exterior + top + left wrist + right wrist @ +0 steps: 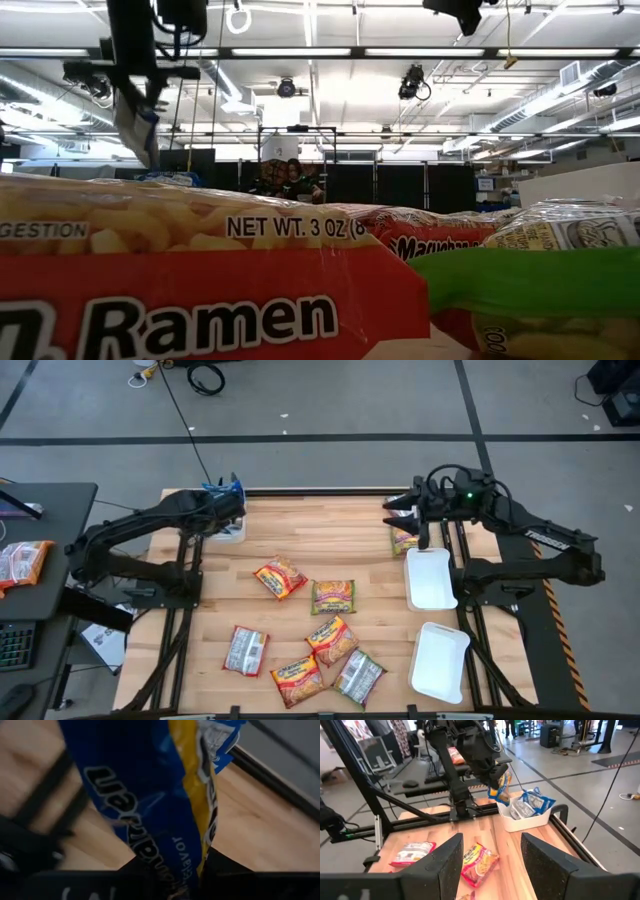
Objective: Sort Maruchan noodles
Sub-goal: Put the blue noodle pack into the top left white bin
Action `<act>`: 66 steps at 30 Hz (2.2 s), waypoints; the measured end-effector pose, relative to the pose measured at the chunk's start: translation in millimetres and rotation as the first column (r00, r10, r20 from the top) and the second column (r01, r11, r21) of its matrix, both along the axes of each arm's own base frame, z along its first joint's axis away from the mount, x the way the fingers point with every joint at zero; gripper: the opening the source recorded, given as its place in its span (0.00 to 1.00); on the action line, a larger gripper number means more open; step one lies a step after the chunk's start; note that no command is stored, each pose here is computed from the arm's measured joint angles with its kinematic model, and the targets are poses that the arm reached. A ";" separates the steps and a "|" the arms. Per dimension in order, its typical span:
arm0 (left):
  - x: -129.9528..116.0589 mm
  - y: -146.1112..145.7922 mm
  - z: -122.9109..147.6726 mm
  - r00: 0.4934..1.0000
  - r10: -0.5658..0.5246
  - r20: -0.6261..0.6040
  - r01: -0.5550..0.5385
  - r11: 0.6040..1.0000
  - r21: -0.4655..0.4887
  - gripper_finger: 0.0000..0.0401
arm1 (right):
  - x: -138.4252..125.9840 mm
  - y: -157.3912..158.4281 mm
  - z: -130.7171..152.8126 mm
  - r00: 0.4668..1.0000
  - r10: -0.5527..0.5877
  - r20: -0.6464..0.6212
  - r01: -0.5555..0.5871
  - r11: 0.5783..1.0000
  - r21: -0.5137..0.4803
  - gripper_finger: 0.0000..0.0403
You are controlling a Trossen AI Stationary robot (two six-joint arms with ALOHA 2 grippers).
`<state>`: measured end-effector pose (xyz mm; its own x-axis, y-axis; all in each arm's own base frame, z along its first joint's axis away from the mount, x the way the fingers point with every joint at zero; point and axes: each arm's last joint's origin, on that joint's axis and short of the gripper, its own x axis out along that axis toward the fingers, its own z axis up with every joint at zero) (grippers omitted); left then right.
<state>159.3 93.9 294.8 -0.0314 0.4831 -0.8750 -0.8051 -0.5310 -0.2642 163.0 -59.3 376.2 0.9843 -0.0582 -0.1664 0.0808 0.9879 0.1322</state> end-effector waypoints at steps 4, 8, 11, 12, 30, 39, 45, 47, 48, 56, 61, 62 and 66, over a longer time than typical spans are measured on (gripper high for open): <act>3.6 13.2 -26.6 0.975 0.162 0.153 -0.164 0.986 -0.003 0.16 | 0.8 -0.4 -0.9 1.000 0.003 -0.008 -0.003 1.000 -0.017 0.51; -2.4 25.6 -46.6 0.932 0.287 0.221 -0.286 0.958 -0.040 0.16 | -0.4 0.2 -3.3 0.999 0.005 -0.034 -0.005 1.000 -0.012 0.51; -8.4 30.5 -52.8 0.903 0.366 0.226 -0.362 0.930 -0.062 0.16 | -1.8 0.8 -6.5 0.998 0.007 -0.067 -0.007 1.000 -0.002 0.51; -9.6 30.8 -53.8 0.890 0.393 0.231 -0.385 0.919 -0.080 0.16 | -2.1 0.9 -7.5 0.997 0.007 -0.078 -0.007 1.000 0.000 0.51; -20.4 56.0 -79.4 0.743 0.522 0.418 -0.398 0.847 -0.352 0.16 | -3.7 -1.8 -10.1 0.988 -0.102 -0.113 0.100 0.995 -0.027 0.51; -39.9 61.4 -97.6 0.607 0.702 0.372 -0.568 0.711 -0.415 0.16 | -2.3 1.4 -10.2 0.988 -0.112 -0.110 0.119 0.991 0.063 0.51; -54.0 64.1 -109.0 0.570 0.749 0.337 -0.624 0.662 -0.415 0.16 | 6.7 19.8 -11.7 0.985 -0.113 -0.132 0.103 0.991 -0.082 0.50; -56.8 67.2 -109.2 0.581 0.736 0.348 -0.621 0.677 -0.396 0.17 | 11.4 25.9 -13.7 0.980 -0.135 -0.148 0.117 0.985 -0.123 0.50; -57.8 69.8 -108.6 0.579 0.730 0.363 -0.622 0.684 -0.382 0.17 | 13.8 28.6 -14.9 0.977 -0.144 -0.157 0.123 0.983 -0.139 0.50; -66.9 89.1 -103.0 0.590 0.657 0.469 -0.614 0.743 -0.269 0.38 | 40.0 36.0 -27.2 0.964 -0.171 -0.205 0.144 0.980 -0.140 0.50; -70.3 93.3 -101.9 0.584 0.647 0.490 -0.612 0.748 -0.258 0.55 | 51.3 34.0 -29.8 0.967 -0.173 -0.188 0.154 0.981 -0.114 0.50; -70.7 93.7 -101.7 0.580 0.649 0.493 -0.614 0.746 -0.258 0.58 | 52.3 33.1 -29.4 0.968 -0.174 -0.181 0.155 0.981 -0.117 0.50; -71.3 96.6 -96.7 0.554 0.660 0.508 -0.646 0.725 -0.239 0.65 | 53.0 30.0 -29.5 0.969 -0.173 -0.178 0.154 0.982 -0.112 0.50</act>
<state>88.0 190.5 198.2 0.1305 0.5010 -0.8556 0.0362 -0.8648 -0.5008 216.0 -29.4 346.7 0.9123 -0.2406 -0.3314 0.2565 0.9665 0.0043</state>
